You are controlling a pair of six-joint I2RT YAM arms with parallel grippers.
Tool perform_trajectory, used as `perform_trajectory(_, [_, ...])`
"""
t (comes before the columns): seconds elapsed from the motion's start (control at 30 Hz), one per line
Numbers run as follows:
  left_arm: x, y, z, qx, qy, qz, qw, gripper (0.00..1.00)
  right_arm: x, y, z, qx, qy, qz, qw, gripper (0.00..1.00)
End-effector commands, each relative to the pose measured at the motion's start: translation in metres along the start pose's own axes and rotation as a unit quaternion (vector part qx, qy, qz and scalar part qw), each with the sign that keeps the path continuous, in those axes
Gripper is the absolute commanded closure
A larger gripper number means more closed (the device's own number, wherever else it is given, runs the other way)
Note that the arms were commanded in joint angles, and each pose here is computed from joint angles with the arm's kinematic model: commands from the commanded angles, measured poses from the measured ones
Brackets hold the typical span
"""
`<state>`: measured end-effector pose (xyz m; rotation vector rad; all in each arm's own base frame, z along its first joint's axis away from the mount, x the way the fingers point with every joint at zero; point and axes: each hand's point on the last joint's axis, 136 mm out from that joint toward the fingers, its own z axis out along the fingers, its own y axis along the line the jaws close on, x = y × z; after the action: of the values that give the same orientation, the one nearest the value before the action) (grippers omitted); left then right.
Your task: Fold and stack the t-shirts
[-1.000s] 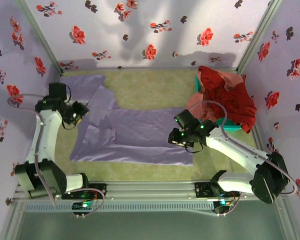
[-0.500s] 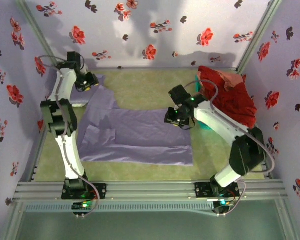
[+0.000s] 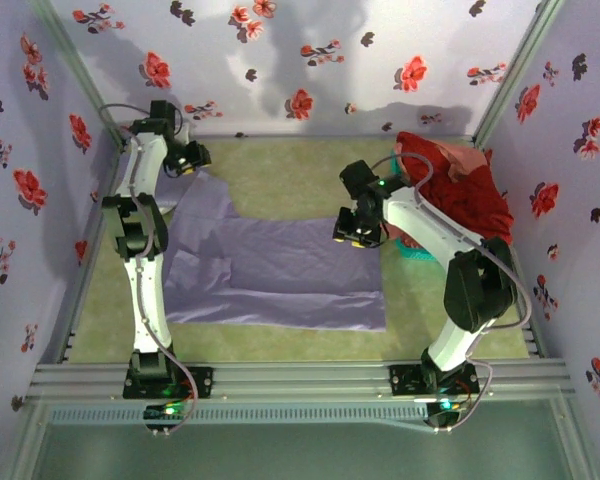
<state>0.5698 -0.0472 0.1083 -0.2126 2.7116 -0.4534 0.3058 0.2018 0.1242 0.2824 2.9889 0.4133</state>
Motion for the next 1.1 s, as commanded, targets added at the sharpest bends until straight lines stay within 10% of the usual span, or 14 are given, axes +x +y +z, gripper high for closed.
perform_trajectory(0.0, [0.012,-0.004,0.013,0.012,0.022,0.018,1.0,0.55,0.004,-0.011,-0.005,0.017,0.017,-0.004,1.0,0.6])
perform_trajectory(0.47, [0.024,-0.002,0.011,-0.02,0.031,0.034,0.999,1.0,0.002,-0.015,-0.014,0.014,0.001,0.006,1.0,0.6])
perform_trajectory(0.77, [0.021,0.001,-0.002,-0.094,0.012,0.11,0.989,0.66,0.01,-0.021,-0.018,0.013,-0.004,0.014,1.0,0.6])
perform_trajectory(1.07, [0.036,0.005,0.02,-0.145,0.027,0.146,0.978,0.65,0.011,-0.023,-0.018,0.018,-0.001,0.014,1.0,0.6])
